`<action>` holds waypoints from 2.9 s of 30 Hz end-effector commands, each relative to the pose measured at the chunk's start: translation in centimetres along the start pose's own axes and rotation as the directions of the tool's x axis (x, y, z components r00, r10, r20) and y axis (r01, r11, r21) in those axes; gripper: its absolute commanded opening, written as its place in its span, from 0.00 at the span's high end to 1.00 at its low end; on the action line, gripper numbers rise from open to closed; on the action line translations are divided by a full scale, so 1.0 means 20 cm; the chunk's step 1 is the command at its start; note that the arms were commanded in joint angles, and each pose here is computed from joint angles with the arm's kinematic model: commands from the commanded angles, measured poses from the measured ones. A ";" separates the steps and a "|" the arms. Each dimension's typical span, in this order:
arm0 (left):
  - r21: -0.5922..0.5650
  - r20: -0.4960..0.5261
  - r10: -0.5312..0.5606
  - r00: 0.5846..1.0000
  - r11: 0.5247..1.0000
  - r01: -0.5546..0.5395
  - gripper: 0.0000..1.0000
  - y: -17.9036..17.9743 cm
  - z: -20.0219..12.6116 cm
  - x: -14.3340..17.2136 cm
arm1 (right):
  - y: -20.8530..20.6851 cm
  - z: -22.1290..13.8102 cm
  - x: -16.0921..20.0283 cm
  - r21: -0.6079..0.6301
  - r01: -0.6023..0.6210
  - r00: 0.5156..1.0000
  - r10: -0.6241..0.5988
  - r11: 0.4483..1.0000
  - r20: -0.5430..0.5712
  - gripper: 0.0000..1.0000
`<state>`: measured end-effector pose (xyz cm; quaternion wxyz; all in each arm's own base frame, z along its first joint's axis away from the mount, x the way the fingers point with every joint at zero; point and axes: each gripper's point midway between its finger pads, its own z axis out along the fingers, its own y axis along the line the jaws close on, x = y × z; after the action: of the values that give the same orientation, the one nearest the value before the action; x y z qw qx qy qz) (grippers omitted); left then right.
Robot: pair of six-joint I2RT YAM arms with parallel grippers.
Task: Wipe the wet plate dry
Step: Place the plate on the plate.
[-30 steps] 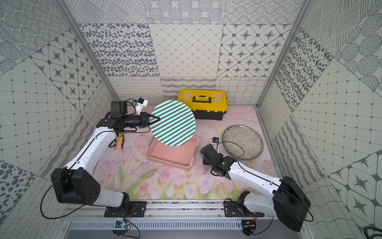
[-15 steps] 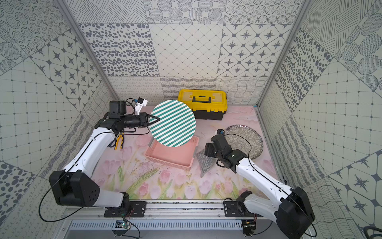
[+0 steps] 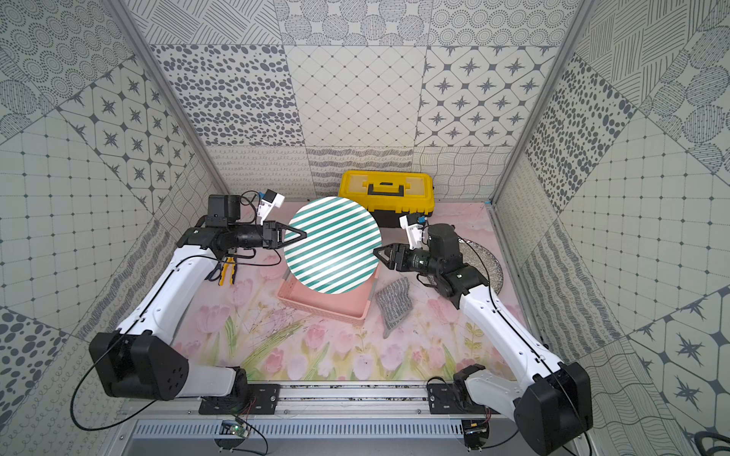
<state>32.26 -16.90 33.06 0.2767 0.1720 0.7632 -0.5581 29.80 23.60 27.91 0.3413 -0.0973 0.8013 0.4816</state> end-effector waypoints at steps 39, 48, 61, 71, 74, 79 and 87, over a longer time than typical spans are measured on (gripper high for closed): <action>-0.211 0.004 0.098 0.995 0.973 -0.095 0.00 0.09 0.03 -0.02 | -1.13 -1.11 0.01 0.097 -0.804 0.365 0.357 0.586 0.860 1.00; -0.211 0.009 0.094 0.996 0.973 -0.090 0.00 0.10 0.03 -0.01 | -1.34 -1.18 0.06 0.125 -0.841 0.326 0.310 0.526 0.893 1.00; -0.205 0.014 0.092 0.996 0.975 -0.087 0.00 0.10 0.03 -0.01 | -1.50 -1.12 0.28 0.205 -0.902 0.353 0.377 0.380 0.856 0.72; -0.210 0.015 0.086 0.996 0.974 -0.081 0.00 0.11 0.03 -0.01 | -1.56 -1.06 0.42 0.256 -0.916 0.376 0.441 0.308 0.815 0.46; -0.218 0.013 0.089 0.996 0.972 -0.084 0.00 0.11 0.03 -0.01 | -1.57 -1.04 0.43 0.283 -0.913 0.395 0.461 0.294 0.795 0.38; -0.278 0.007 0.109 0.994 0.955 -0.102 0.00 0.16 0.01 -0.01 | -1.55 -1.07 0.46 0.338 -0.907 0.420 0.457 0.253 0.784 0.24; -0.461 -0.047 0.140 0.989 0.875 -0.145 0.00 0.33 -0.05 0.00 | -1.48 -1.16 0.46 0.427 -0.884 0.467 0.411 0.191 0.783 0.12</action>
<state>34.74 -15.52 29.94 0.3339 0.1536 0.8338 -0.4118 27.35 -8.86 7.04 0.2811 0.5732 0.7443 0.1959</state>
